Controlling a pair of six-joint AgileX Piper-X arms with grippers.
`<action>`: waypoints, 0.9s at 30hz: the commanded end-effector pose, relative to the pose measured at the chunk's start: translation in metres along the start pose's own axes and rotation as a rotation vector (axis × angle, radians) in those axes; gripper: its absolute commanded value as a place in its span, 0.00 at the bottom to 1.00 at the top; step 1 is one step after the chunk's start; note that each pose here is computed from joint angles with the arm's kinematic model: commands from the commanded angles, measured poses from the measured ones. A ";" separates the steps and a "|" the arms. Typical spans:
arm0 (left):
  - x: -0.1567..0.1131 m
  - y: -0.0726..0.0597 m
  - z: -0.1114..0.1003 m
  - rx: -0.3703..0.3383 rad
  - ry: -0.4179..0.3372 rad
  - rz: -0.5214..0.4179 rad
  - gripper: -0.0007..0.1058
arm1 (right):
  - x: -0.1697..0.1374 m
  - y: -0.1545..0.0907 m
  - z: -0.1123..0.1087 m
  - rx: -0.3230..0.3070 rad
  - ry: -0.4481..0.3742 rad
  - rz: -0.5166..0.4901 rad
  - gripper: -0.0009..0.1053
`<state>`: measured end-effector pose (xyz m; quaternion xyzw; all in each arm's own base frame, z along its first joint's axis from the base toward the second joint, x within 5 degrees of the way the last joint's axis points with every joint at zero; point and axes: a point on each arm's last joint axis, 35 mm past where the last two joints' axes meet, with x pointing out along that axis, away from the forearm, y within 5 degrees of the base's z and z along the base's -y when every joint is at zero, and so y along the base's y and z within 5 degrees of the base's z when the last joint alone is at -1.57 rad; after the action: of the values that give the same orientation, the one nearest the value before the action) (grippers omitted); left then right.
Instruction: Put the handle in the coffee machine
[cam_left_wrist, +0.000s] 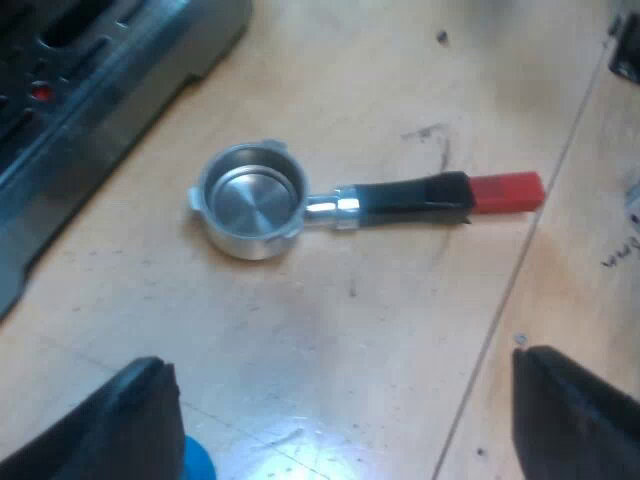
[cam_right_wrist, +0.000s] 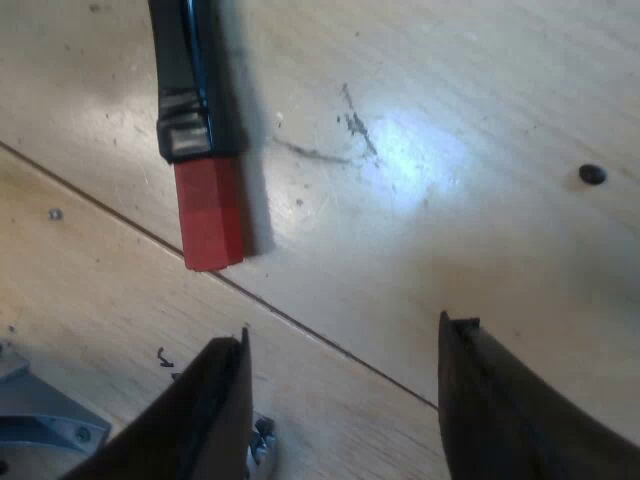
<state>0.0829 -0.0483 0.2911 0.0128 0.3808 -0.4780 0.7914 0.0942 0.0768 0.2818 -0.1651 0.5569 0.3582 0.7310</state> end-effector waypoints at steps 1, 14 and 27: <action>0.009 -0.001 0.004 0.023 0.051 -0.066 0.67 | 0.006 0.006 0.008 0.046 0.043 -0.078 0.37; 0.029 0.009 0.013 0.021 0.112 -0.107 0.67 | 0.061 0.032 0.035 0.041 0.203 -0.108 0.01; 0.030 0.010 0.013 0.018 0.115 -0.108 0.67 | 0.123 0.034 0.053 0.019 0.344 -0.141 0.01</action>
<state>0.1060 -0.0692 0.2761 0.0251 0.4283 -0.5162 0.7413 0.1211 0.1743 0.1908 -0.2516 0.6674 0.2648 0.6490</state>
